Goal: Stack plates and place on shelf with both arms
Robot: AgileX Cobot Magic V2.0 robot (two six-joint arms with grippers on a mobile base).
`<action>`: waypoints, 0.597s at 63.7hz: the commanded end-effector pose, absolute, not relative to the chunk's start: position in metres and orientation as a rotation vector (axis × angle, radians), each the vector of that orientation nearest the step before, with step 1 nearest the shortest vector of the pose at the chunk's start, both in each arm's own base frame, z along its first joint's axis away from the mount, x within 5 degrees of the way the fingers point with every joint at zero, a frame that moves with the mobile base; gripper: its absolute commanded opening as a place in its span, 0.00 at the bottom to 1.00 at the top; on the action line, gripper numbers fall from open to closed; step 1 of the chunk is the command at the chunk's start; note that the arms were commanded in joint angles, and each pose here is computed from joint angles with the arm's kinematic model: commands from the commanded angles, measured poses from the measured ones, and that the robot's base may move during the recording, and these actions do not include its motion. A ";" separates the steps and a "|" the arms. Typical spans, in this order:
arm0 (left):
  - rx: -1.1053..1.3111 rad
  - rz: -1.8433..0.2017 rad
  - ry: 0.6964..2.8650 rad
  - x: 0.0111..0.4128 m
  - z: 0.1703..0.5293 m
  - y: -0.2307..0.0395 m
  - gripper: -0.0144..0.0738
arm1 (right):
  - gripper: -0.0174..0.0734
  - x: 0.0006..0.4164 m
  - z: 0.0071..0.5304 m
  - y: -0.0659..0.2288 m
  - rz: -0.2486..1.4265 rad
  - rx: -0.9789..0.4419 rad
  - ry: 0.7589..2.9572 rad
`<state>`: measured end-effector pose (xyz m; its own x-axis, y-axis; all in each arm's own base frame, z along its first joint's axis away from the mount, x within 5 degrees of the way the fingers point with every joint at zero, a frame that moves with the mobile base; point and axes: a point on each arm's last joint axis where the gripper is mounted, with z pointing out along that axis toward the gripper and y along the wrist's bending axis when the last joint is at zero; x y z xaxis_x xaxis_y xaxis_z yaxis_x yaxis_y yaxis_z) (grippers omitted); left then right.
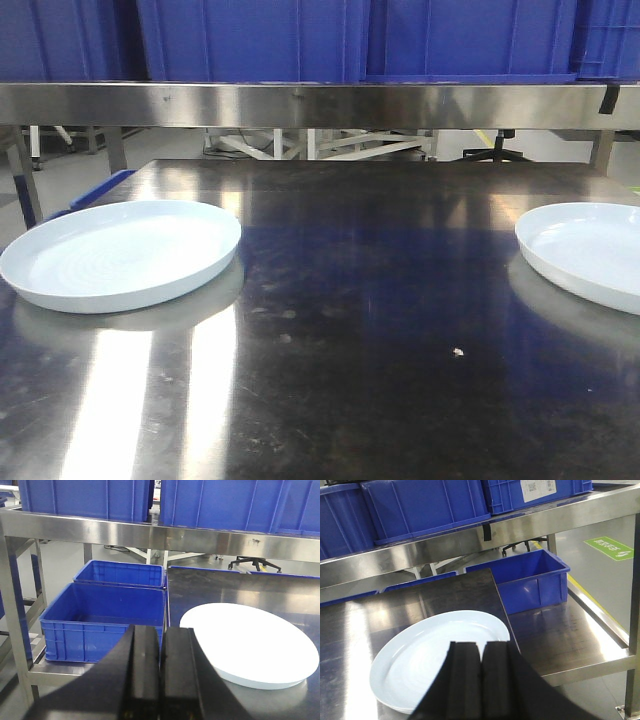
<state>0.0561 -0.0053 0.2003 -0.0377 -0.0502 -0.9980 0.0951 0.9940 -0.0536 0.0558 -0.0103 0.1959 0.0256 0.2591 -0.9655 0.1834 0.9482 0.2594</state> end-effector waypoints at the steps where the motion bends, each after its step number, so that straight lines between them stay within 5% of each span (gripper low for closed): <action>1: 0.032 -0.139 1.500 0.054 0.208 -0.006 0.26 | 0.25 0.054 0.204 -0.010 0.053 0.327 1.460; 38: 0.032 -0.139 1.500 0.054 0.208 -0.006 0.26 | 0.25 0.054 0.204 -0.010 0.053 0.327 1.460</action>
